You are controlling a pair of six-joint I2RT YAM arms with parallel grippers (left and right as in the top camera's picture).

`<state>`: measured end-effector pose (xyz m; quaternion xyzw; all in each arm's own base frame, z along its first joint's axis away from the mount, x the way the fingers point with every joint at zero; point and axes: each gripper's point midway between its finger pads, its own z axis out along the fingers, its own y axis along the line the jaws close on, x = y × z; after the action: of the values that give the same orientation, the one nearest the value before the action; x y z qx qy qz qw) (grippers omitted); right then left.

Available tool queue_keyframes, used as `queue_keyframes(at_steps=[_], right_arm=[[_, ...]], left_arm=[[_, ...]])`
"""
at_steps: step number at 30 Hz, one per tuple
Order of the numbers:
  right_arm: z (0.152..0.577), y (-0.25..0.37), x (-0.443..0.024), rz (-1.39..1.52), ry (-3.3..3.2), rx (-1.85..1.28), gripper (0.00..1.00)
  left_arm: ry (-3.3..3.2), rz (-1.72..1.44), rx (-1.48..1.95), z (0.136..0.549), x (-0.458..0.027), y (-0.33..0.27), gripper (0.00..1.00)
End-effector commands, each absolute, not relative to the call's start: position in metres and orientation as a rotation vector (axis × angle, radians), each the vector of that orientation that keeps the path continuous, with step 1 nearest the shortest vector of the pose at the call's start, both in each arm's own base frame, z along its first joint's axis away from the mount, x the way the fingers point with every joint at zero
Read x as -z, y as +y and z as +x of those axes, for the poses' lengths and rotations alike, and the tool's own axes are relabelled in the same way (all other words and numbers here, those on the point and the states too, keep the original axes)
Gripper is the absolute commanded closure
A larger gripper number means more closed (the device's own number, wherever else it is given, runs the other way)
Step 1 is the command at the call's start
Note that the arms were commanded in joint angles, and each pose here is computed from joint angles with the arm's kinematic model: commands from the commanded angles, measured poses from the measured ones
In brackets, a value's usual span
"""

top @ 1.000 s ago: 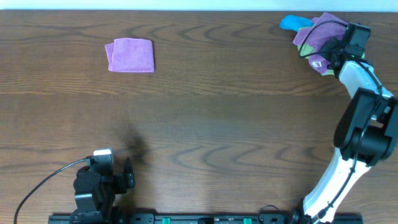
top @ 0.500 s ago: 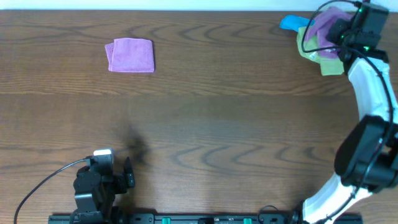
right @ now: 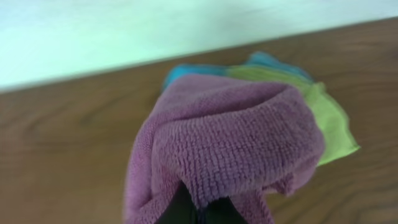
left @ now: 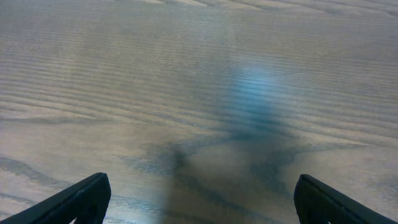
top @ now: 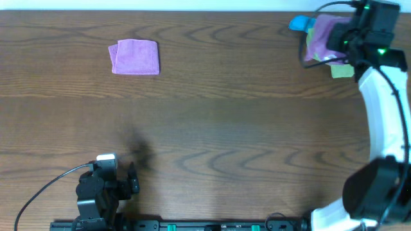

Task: Fold the cloth
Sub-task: 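Lift the purple cloth with the right gripper and drop it at table center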

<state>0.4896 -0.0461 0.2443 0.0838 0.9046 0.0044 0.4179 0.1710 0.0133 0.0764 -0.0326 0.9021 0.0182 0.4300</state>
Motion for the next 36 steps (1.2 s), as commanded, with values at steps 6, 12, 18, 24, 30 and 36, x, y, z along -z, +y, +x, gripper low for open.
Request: queue_keyframes(at_steps=[6,12,18,24,30,36], right_arm=[[0.427,0.040,-0.287,-0.068,2.317,-0.103,0.98],[0.377,0.071,-0.271,-0.200,2.474,-0.285,0.98],[0.333,0.100,-0.257,-0.351,2.583,-0.456,0.98],[0.288,0.142,-0.251,-0.564,2.612,-0.513,0.98],[0.238,0.196,-0.252,-0.757,2.603,-0.630,0.98],[0.200,0.243,-0.256,-0.894,2.577,-0.721,0.99]], left_arm=[[2.318,-0.089,-0.052,0.161,-0.061,0.014,0.05],[2.318,-0.089,-0.052,0.161,-0.061,0.014,0.05],[2.318,-0.089,-0.052,0.161,-0.061,0.014,0.05],[2.318,-0.089,-0.052,0.161,-0.061,0.014,0.04],[2.318,-0.089,-0.052,0.161,-0.061,0.014,0.05],[2.318,-0.089,-0.052,0.161,-0.061,0.014,0.05]])
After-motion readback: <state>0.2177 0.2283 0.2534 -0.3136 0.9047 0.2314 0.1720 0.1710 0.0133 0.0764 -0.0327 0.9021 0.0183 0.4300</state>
